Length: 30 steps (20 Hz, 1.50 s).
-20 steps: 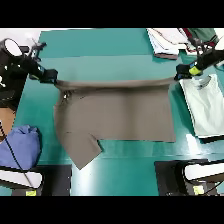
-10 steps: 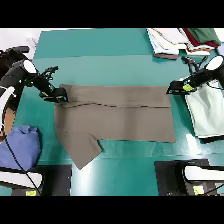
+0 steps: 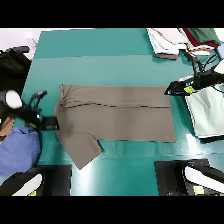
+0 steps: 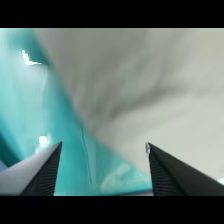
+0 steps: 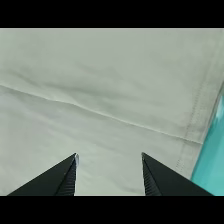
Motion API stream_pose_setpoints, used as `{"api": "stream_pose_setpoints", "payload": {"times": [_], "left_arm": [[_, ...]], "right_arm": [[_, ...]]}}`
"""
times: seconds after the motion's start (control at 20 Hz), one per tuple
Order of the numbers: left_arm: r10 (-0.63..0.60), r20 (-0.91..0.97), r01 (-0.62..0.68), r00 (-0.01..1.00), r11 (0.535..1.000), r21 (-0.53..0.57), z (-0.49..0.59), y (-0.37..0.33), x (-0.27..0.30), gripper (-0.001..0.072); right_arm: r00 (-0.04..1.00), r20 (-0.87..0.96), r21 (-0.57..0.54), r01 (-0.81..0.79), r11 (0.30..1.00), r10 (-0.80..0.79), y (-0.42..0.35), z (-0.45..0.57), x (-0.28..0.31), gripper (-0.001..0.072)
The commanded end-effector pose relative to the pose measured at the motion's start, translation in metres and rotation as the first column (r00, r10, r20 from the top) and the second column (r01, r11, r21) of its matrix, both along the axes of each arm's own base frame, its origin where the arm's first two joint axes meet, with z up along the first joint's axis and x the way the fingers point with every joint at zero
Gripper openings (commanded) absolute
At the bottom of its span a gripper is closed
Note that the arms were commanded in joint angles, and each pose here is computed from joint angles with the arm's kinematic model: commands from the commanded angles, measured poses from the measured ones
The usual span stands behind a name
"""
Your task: Fold the shirts.
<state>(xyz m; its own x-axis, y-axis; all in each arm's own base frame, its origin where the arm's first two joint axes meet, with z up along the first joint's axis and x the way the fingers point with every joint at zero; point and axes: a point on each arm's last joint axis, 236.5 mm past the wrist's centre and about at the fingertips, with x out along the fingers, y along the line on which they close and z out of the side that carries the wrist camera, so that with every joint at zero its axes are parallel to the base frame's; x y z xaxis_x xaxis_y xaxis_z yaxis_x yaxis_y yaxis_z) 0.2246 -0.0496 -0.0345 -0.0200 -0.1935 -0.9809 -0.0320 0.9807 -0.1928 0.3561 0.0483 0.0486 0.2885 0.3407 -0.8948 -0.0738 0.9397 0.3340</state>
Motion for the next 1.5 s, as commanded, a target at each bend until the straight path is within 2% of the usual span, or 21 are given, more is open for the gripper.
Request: {"api": "stream_pose_setpoints", "payload": {"times": [0.0,0.25,0.35,0.4,0.5,0.55,0.7,0.85,0.9,0.95,1.0,1.05,1.1,1.15,1.35,1.4,1.45], "left_arm": [[0.094,-0.051,-0.098,0.994,0.992,-0.082,-0.031,-0.019,-0.053,0.0616],[0.179,-0.04,-0.183,0.983,0.93,-0.317,-0.044,-0.071,-0.048,0.0615],[0.194,-0.022,-0.19,0.981,0.922,-0.337,-0.042,-0.074,-0.042,0.0612],[0.192,-0.024,-0.188,0.981,0.923,-0.337,-0.042,-0.074,-0.043,0.0486],[0.182,-0.025,-0.18,0.983,0.923,-0.341,-0.041,-0.075,-0.044,0.0148],[0.159,-0.025,-0.158,0.987,0.926,-0.343,-0.039,-0.076,-0.046,0.0043],[0.111,-0.029,-0.114,0.993,0.937,-0.33,-0.039,-0.073,-0.052,0.0029],[0.066,-0.039,-0.075,0.997,0.942,-0.327,-0.03,-0.073,-0.055,0.0028],[0.048,-0.03,-0.055,0.998,0.948,-0.314,-0.024,-0.07,-0.053,0.0027],[0.033,-0.015,-0.036,0.999,0.954,-0.297,-0.019,-0.066,-0.049,0.0028],[0.019,0.005,-0.017,1.0,0.958,-0.285,-0.015,-0.063,-0.044,0.0028],[0.014,0.019,-0.008,1.0,0.96,-0.281,-0.011,-0.063,-0.041,0.0028],[0.014,0.031,-0.005,0.999,0.959,-0.282,-0.008,-0.063,-0.037,0.0028],[0.01,0.037,0.001,0.999,0.959,-0.282,-0.007,-0.063,-0.036,0.0028],[0.01,0.044,0.002,0.999,0.96,-0.282,-0.007,-0.063,-0.035,0.0029],[0.011,0.044,0.002,0.999,0.959,-0.282,-0.007,-0.063,-0.035,0.0029],[0.01,0.045,0.003,0.999,0.959,-0.282,-0.007,-0.063,-0.034,0.0028]], "right_arm": [[0.996,0.091,0.006,0.001,1.0,-0.001,0.008,0.019,-0.001,0.0447],[0.992,0.125,0.018,-0.001,1.0,-0.002,0.012,0.032,-0.003,0.0447],[0.991,0.135,0.016,-0.001,1.0,-0.001,0.011,0.038,-0.006,0.0448],[0.991,0.136,0.016,0.004,1.0,-0.007,0.008,0.04,-0.009,0.0447],[0.995,0.095,0.016,0.02,1.0,-0.022,-0.002,0.039,-0.02,0.0447],[0.997,0.064,0.019,0.039,0.999,-0.04,-0.009,0.034,-0.028,0.0448],[0.99,-0.025,0.028,0.139,0.99,-0.138,-0.036,0.006,-0.059,0.0447],[0.96,-0.177,-0.026,0.214,0.977,-0.215,-0.063,-0.033,-0.112,0.0453],[0.942,-0.249,-0.048,0.221,0.974,-0.226,-0.07,-0.048,-0.134,0.0483],[0.915,-0.318,-0.068,0.239,0.969,-0.248,-0.076,-0.064,-0.156,0.0617],[0.888,-0.377,-0.067,0.259,0.964,-0.265,-0.076,-0.077,-0.174,0.063],[0.863,-0.423,-0.043,0.284,0.958,-0.274,-0.07,-0.09,-0.187,0.0623],[0.846,-0.459,-0.018,0.298,0.954,-0.273,-0.062,-0.1,-0.197,0.0582],[0.834,-0.48,-0.002,0.307,0.952,-0.27,-0.055,-0.11,-0.204,0.0504],[0.849,-0.451,0.067,0.341,0.938,-0.276,-0.03,-0.133,-0.196,0.0479],[0.854,-0.452,0.064,0.32,0.945,-0.258,-0.027,-0.134,-0.195,0.043],[0.855,-0.458,0.063,0.305,0.95,-0.244,-0.024,-0.135,-0.192,0.043]]}}
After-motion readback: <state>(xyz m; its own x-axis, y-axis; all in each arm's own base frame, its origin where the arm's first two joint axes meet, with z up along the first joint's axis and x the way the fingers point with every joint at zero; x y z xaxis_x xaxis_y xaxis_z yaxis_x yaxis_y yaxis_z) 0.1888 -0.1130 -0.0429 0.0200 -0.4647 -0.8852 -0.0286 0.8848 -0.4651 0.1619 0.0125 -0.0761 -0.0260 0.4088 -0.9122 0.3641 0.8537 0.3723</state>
